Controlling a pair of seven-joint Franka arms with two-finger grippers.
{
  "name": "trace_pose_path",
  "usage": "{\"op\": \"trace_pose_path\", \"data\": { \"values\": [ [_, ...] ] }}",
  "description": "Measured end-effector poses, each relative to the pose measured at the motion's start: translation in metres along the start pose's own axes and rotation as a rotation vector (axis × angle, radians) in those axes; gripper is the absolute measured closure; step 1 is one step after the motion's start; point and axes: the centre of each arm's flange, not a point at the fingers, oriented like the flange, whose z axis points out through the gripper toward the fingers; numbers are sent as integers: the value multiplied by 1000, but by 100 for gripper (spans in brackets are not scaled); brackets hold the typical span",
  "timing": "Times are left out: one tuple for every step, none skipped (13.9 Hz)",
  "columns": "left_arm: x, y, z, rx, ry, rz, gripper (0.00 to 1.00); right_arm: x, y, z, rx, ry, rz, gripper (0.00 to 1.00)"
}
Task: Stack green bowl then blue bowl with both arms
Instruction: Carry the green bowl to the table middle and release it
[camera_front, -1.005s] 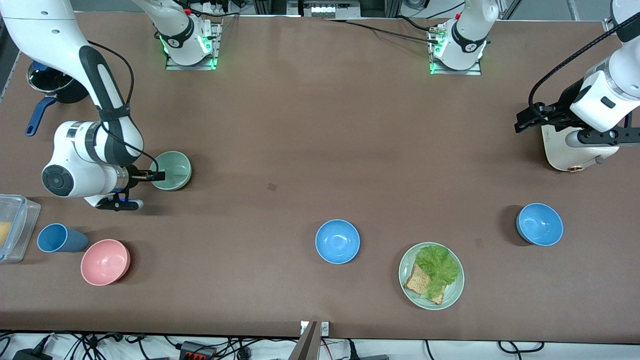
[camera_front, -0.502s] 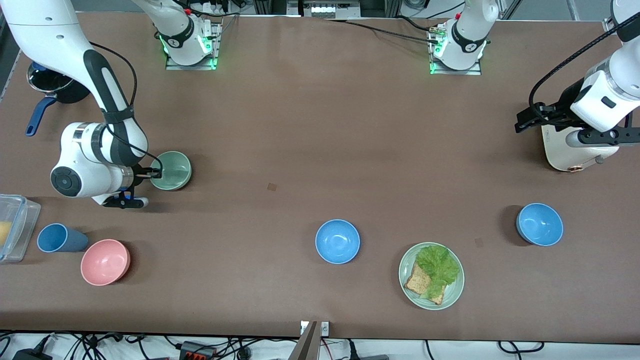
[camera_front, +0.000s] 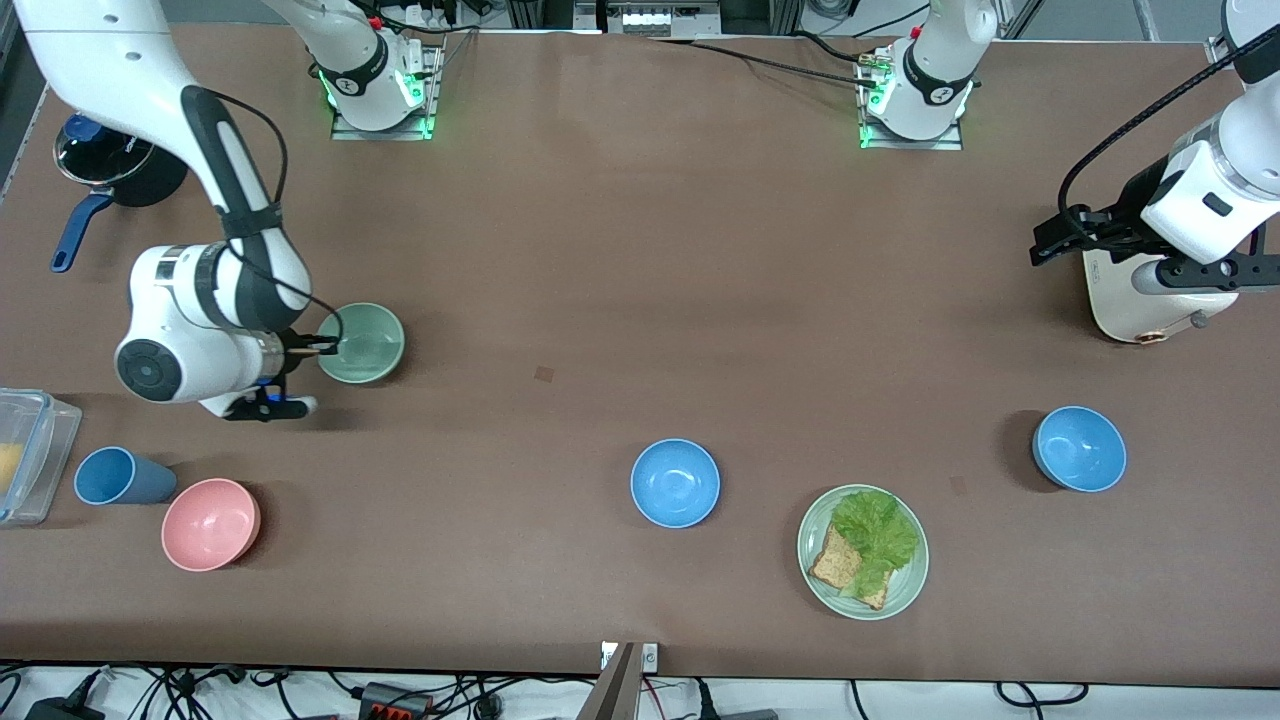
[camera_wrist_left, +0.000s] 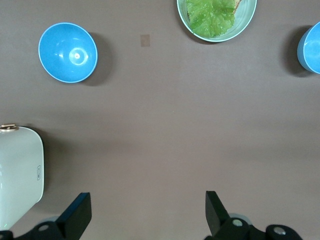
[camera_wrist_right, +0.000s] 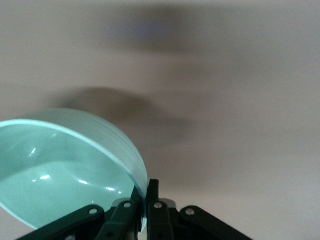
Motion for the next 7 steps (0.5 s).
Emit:
{"op": "trace_pose_path", "data": {
  "values": [
    [0,0,0,0,-1,0,0,1,-39,-14,20,12,-29,95],
    [1,0,1,0,-1,0,0,-1,-81,-24,38,22,-44,95],
    [1,0,1,0,-2,0,0,-5,-122,-27,44,27,-54,95],
    [1,0,1,0,-2,0,0,-12,-163,-25,40,31,-54,95],
    [2,0,2,0,-3,0,0,-19,-201,-19,41,42,-42,95],
    [2,0,2,-1,-4,-1,0,-25,-235,-13,47,56,-27,95],
    [3,0,3,-1,-5,-1,0,-32,-267,-2,48,65,-21,95]
  ]
}}
